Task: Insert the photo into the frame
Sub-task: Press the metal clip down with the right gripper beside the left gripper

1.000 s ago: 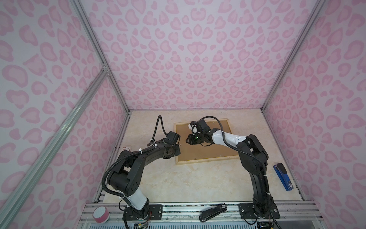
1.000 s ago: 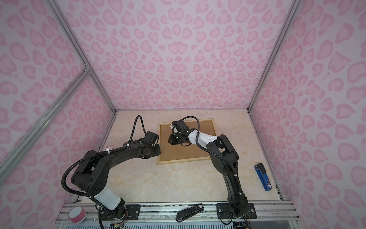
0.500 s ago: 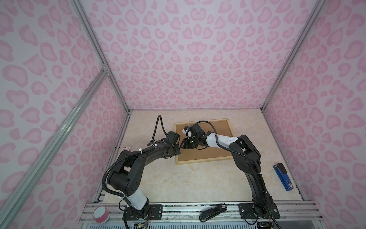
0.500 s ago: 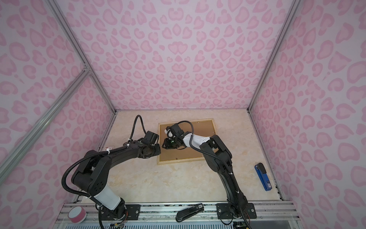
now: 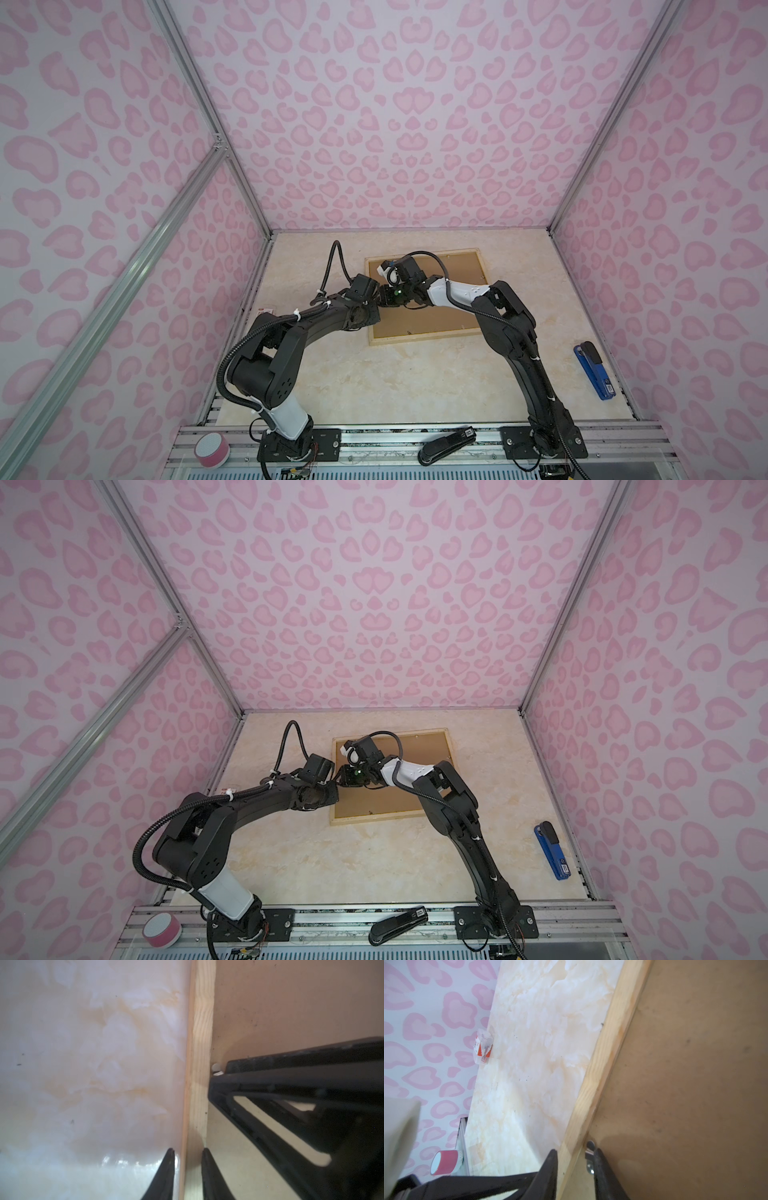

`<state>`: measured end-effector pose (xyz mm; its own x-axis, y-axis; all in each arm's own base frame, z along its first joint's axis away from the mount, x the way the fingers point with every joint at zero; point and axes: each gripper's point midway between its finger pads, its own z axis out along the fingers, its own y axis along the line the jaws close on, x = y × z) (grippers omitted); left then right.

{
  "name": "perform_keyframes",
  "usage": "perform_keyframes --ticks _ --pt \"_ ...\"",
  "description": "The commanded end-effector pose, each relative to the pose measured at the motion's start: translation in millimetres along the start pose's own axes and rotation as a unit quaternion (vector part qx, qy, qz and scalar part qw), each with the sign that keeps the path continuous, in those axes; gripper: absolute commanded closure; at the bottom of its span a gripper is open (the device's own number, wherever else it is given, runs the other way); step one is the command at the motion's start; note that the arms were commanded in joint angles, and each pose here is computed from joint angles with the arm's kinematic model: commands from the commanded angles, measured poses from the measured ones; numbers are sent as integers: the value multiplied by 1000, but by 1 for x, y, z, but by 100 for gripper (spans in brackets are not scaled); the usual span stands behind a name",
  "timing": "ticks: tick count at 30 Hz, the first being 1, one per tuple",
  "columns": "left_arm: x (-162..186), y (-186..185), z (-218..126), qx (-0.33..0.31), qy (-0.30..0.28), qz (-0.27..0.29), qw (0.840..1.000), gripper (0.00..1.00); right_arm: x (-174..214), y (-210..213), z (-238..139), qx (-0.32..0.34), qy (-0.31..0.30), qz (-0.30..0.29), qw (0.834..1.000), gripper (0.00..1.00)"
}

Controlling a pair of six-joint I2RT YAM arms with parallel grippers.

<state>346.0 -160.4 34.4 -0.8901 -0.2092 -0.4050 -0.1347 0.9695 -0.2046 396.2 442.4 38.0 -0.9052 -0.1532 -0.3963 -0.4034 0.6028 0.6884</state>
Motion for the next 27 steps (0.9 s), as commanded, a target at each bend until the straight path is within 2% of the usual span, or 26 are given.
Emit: perform_keyframes --ticks 1,11,24,27 --pt "7 12 2 -28 13 3 1000 74 13 -6 8 -13 23 27 999 68" --pt "6 10 2 -25 13 6 1000 75 17 3 13 -49 38 34 998 68" --pt "6 12 4 -28 10 7 1000 75 33 -9 19 -47 56 58 996 68" --pt "5 14 7 -30 2 5 1000 81 31 -14 21 -60 52 87 993 68"
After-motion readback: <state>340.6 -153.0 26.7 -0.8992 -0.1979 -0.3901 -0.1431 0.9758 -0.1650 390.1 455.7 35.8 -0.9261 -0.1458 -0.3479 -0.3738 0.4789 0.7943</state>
